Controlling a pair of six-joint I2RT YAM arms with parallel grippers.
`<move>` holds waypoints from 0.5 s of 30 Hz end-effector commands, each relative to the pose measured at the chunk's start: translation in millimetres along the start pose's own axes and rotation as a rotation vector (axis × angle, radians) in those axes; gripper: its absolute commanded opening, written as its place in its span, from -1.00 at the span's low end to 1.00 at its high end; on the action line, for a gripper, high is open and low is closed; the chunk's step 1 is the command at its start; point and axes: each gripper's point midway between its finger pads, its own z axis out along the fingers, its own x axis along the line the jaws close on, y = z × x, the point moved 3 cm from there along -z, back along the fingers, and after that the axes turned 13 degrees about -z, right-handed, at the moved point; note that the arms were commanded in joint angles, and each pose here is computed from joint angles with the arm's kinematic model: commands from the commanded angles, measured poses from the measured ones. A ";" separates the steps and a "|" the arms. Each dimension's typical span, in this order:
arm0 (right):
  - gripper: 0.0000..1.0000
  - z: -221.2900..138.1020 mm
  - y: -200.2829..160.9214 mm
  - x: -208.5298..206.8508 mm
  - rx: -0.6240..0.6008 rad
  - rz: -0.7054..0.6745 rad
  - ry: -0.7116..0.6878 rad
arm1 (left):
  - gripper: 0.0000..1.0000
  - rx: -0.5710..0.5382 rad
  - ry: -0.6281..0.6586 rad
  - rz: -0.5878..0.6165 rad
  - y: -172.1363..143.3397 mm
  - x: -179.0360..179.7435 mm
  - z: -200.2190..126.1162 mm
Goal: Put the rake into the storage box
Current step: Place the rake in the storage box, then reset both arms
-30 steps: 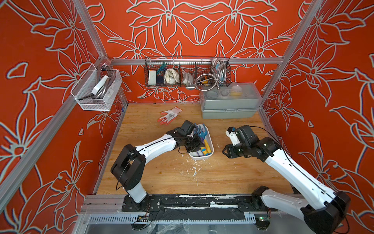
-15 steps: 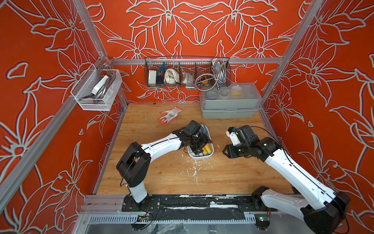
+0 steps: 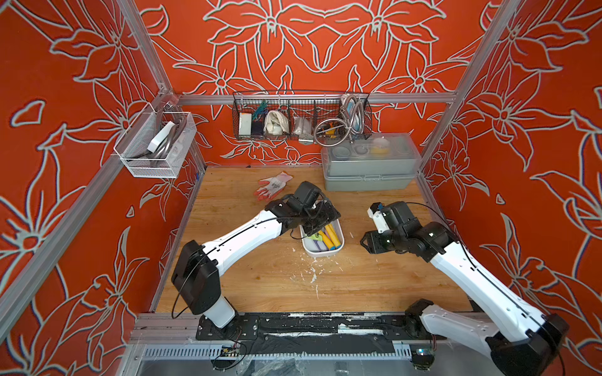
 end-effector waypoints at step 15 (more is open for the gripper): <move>0.78 -77.6 111.0 -43.4 -0.626 -0.004 -0.331 | 0.97 -0.668 -0.187 0.443 108.6 -9.4 -170.4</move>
